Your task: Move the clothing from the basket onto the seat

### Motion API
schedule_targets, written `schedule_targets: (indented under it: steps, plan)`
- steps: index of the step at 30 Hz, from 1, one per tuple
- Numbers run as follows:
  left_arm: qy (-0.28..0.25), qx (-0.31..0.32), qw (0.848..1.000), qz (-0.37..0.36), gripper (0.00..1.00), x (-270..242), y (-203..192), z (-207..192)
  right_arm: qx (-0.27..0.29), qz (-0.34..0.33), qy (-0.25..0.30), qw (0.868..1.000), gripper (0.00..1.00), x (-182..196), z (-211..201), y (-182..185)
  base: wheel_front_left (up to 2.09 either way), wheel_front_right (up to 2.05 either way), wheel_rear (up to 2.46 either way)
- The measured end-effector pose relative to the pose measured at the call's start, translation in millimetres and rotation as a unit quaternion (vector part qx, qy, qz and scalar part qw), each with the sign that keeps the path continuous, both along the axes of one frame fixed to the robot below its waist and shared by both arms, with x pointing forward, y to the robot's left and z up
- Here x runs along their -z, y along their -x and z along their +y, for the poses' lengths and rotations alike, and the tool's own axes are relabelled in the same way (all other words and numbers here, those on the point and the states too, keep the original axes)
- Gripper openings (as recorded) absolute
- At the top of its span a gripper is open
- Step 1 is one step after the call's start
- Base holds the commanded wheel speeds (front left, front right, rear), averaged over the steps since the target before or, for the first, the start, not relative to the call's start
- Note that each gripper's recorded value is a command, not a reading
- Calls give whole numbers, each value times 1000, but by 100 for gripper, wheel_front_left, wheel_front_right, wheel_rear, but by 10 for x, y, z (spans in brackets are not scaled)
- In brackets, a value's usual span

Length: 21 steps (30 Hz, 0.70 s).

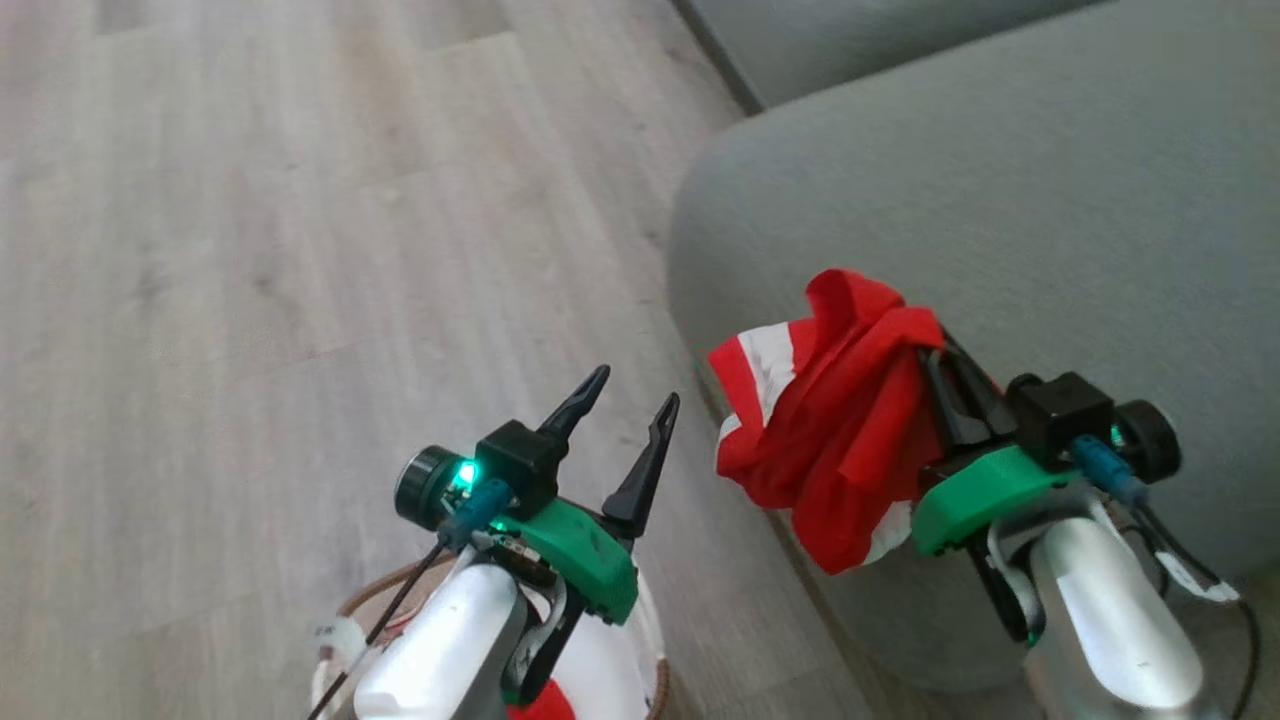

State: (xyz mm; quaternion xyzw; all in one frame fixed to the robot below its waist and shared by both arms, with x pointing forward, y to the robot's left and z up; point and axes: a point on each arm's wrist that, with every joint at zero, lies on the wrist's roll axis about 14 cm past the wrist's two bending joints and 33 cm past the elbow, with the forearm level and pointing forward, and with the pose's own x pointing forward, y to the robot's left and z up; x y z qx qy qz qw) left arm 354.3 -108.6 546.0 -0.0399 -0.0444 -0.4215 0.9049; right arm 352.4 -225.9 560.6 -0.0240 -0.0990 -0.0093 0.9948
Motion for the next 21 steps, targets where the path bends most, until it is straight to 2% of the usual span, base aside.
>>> schedule_targets:
  steps: [10,15,21]
  plan:
    - [-4,76,997,17,100,153,153,-465,78,24,18,997,0,118,-574,288,0,0,0]
    - [-3,84,996,29,100,233,136,-508,81,27,36,996,0,74,-658,226,0,0,0]
    - [0,59,998,35,100,277,-11,-393,60,25,55,996,0,-30,-621,-45,0,0,0]
